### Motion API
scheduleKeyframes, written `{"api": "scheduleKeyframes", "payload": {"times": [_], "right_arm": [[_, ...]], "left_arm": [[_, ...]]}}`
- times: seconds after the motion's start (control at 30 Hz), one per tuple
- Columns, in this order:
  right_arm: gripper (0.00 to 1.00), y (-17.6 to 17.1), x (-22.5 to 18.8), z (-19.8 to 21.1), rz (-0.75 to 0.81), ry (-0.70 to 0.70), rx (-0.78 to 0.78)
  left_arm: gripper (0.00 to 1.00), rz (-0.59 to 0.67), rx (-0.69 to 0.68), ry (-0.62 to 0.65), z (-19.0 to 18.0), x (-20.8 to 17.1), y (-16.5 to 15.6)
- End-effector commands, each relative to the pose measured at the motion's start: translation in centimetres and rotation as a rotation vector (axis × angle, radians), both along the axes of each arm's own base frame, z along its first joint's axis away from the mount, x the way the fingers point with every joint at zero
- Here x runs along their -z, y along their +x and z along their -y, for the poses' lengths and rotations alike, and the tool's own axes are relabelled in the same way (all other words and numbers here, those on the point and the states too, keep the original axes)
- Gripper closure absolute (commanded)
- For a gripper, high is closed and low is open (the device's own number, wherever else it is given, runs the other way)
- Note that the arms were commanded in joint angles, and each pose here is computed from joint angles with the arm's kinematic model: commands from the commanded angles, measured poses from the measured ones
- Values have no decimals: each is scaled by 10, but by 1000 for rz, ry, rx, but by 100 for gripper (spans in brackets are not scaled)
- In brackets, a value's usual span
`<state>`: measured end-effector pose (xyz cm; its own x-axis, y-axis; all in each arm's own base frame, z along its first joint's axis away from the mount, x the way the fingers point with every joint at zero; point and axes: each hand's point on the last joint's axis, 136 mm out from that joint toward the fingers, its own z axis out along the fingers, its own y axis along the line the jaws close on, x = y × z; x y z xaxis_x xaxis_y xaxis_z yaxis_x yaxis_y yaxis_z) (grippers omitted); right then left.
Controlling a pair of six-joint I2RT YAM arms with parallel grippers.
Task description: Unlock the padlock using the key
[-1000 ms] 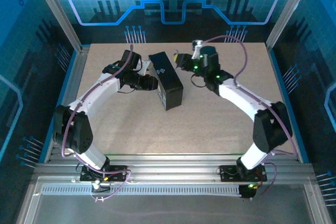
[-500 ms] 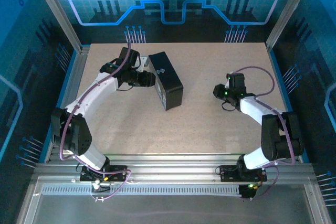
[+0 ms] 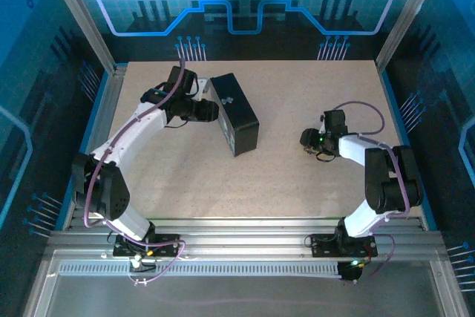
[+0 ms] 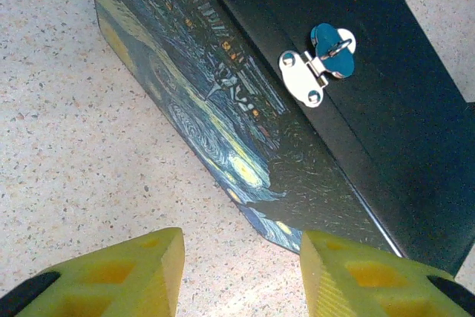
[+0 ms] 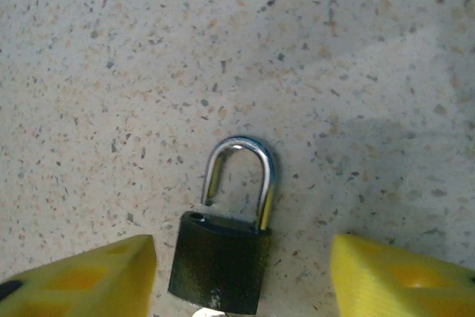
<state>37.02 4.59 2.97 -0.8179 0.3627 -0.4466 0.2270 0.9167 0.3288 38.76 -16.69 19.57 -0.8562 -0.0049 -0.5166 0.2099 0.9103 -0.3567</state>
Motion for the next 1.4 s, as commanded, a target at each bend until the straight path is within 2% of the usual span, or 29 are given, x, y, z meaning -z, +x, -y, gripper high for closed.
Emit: {"api": "scheduleKeyframes", "payload": {"times": [0.0, 0.03, 0.13, 0.17, 0.2, 0.23, 0.47, 0.67, 0.8, 0.97, 1.13, 1.37], "right_arm": [[20, 8, -20, 1, 29, -5, -17], [2, 9, -28, 2, 52, -9, -23], [0, 14, -58, -1, 127, -28, -52], [0, 16, -70, -4, 153, -36, -70], [0, 16, -80, -7, 170, -39, -86], [0, 18, -94, -13, 198, -40, -112], [0, 16, -175, -88, 380, -49, -385], [0, 0, -211, -165, 480, -27, -641], [0, -3, -212, -206, 467, -68, -761], [0, 4, -199, -236, 416, -109, -801], [0, 9, -191, -255, 376, -155, -821], [0, 15, -178, -264, 327, -218, -812]], "left_arm": [[53, 66, -22, 11, -8, -26, 2], [52, 65, -30, 12, -10, -26, 3], [48, 65, -42, 12, -14, -27, 4], [41, 64, -47, 15, -16, -27, 5], [29, 66, -48, 15, -16, -27, 6], [2, 67, -53, 19, -17, -26, 7], [1, 107, -118, 63, -30, -32, 16], [1, 162, -180, 135, -47, -41, 26], [1, 223, -242, 221, -66, -49, 42], [1, 214, -307, 207, -81, -60, 43], [1, 283, -384, 180, -97, -70, 38], [1, 235, -374, 201, -98, -69, 34]]}}
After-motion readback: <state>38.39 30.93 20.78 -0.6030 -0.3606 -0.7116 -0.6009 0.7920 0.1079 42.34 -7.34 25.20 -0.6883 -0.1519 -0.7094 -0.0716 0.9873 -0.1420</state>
